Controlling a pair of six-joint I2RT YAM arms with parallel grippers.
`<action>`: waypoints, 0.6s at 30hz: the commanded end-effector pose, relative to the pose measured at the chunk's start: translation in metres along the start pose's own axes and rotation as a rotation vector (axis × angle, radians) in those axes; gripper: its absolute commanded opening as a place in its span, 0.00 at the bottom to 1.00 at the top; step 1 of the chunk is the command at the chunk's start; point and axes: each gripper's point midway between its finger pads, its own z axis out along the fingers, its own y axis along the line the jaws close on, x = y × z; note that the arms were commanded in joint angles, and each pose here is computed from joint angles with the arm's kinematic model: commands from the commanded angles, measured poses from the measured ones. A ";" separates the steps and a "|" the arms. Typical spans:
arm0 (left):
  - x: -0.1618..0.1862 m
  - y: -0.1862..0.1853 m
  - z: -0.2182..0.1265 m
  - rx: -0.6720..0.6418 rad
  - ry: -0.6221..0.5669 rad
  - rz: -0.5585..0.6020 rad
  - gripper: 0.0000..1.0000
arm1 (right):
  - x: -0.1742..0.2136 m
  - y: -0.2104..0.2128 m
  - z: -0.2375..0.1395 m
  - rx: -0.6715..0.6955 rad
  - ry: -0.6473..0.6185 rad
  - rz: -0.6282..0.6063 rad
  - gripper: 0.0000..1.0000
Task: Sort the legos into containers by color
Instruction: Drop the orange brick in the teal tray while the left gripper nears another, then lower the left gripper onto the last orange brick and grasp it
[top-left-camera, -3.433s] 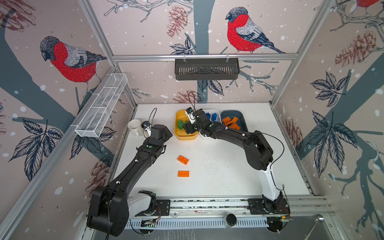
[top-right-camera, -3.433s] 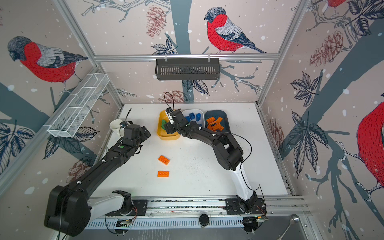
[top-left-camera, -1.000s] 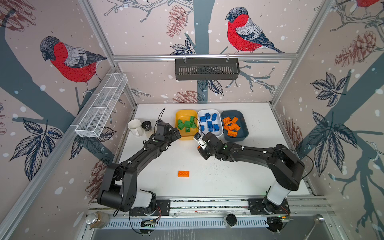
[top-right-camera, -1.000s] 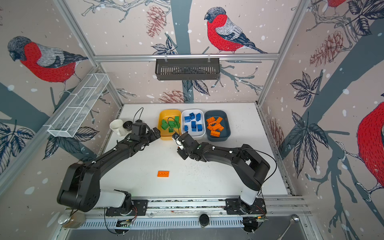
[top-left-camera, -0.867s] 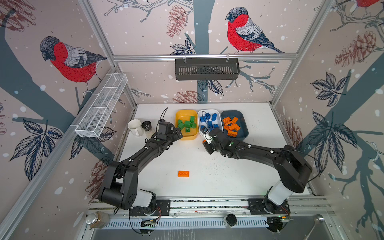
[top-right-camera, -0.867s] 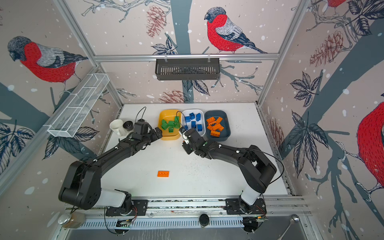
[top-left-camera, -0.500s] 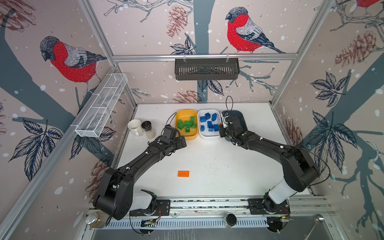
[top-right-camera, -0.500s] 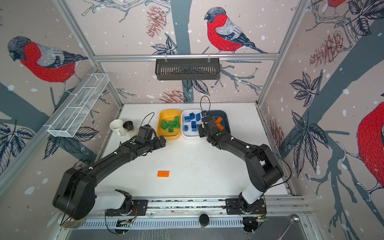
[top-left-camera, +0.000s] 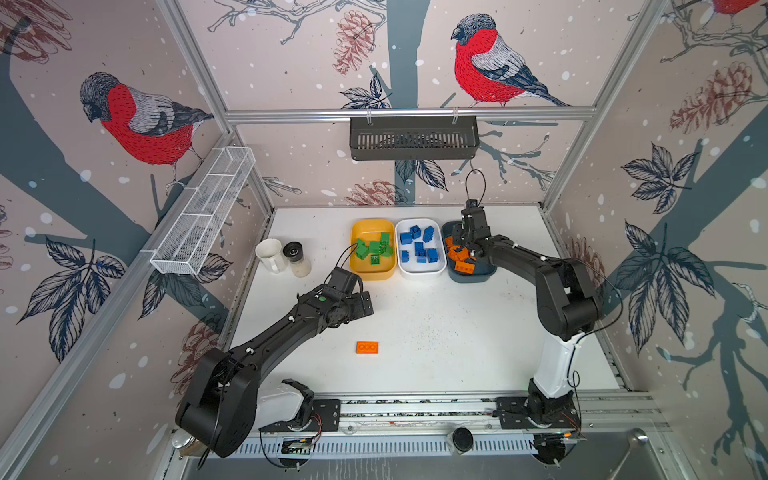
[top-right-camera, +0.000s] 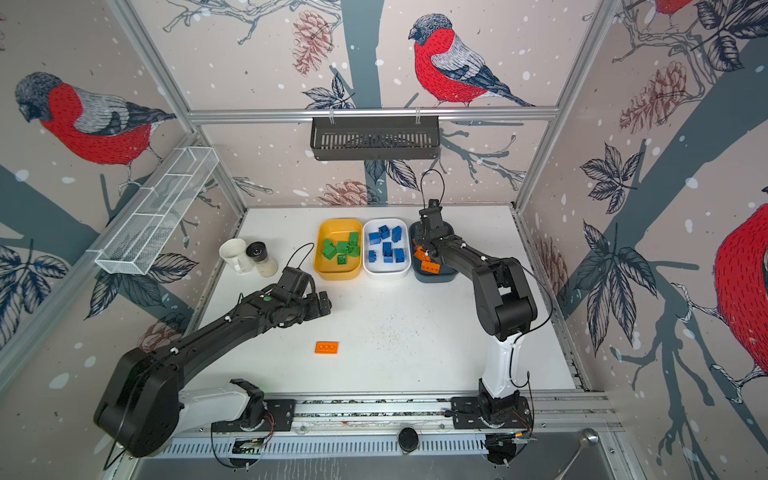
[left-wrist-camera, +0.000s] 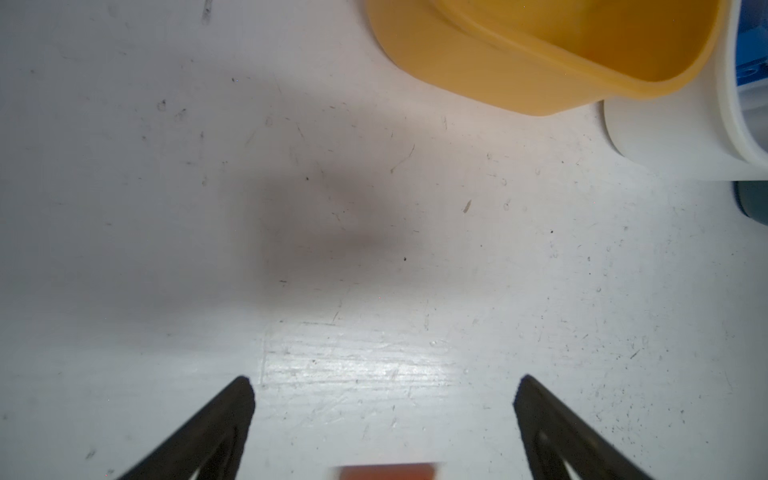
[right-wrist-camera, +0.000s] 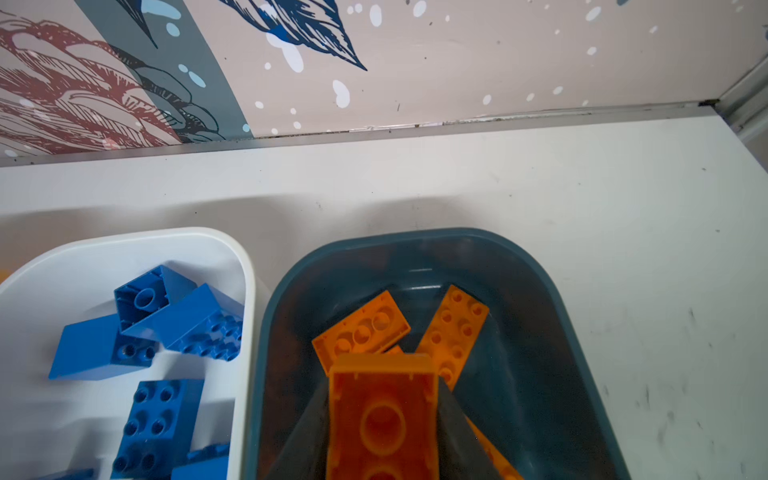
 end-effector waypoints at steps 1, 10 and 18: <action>0.008 0.004 0.000 -0.008 0.023 -0.012 0.98 | 0.011 -0.008 0.012 0.068 0.071 -0.136 0.32; 0.020 0.005 0.007 0.000 0.073 0.002 0.98 | 0.007 -0.007 0.022 0.108 0.134 -0.306 0.50; 0.037 0.002 0.007 0.007 0.138 0.054 0.98 | -0.018 -0.001 -0.001 0.070 0.061 -0.210 0.78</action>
